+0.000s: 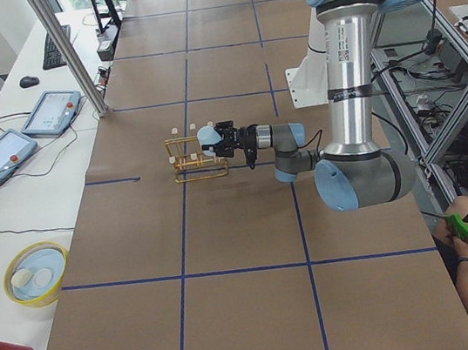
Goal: Hang cup on cup holder
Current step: 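Slide the cup mouth onto the rack's white peg with the left gripper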
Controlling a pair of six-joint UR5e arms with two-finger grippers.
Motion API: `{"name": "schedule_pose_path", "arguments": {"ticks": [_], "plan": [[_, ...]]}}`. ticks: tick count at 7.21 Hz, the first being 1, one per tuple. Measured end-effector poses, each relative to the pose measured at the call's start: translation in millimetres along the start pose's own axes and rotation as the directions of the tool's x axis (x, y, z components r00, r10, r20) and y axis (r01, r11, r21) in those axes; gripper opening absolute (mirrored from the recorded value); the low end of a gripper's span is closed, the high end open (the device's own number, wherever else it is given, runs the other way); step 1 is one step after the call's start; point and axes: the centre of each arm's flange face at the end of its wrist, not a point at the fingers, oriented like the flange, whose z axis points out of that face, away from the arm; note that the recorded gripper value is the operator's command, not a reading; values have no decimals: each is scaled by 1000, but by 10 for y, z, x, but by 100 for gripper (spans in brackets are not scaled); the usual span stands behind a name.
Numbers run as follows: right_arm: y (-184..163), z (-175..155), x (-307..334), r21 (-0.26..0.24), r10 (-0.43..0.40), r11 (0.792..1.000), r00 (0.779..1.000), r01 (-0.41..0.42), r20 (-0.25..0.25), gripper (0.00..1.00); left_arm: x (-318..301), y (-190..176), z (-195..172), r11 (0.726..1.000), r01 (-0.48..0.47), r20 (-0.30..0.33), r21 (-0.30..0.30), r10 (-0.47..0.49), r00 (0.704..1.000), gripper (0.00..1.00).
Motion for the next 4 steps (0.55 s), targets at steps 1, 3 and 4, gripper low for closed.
{"name": "schedule_pose_path", "arguments": {"ticks": [1,3,4], "plan": [[0,1,-1,0,0,1000,1000,0,0,100,9,-21,13,1000,-4,2,2,4,1000,0],[0,1,-2,0,0,1000,1000,0,0,100,40,-57,32,1000,-8,5,6,8,1000,3],[0,1,-1,0,0,1000,1000,0,0,100,42,-70,36,1000,-9,11,11,8,1000,30]]}}
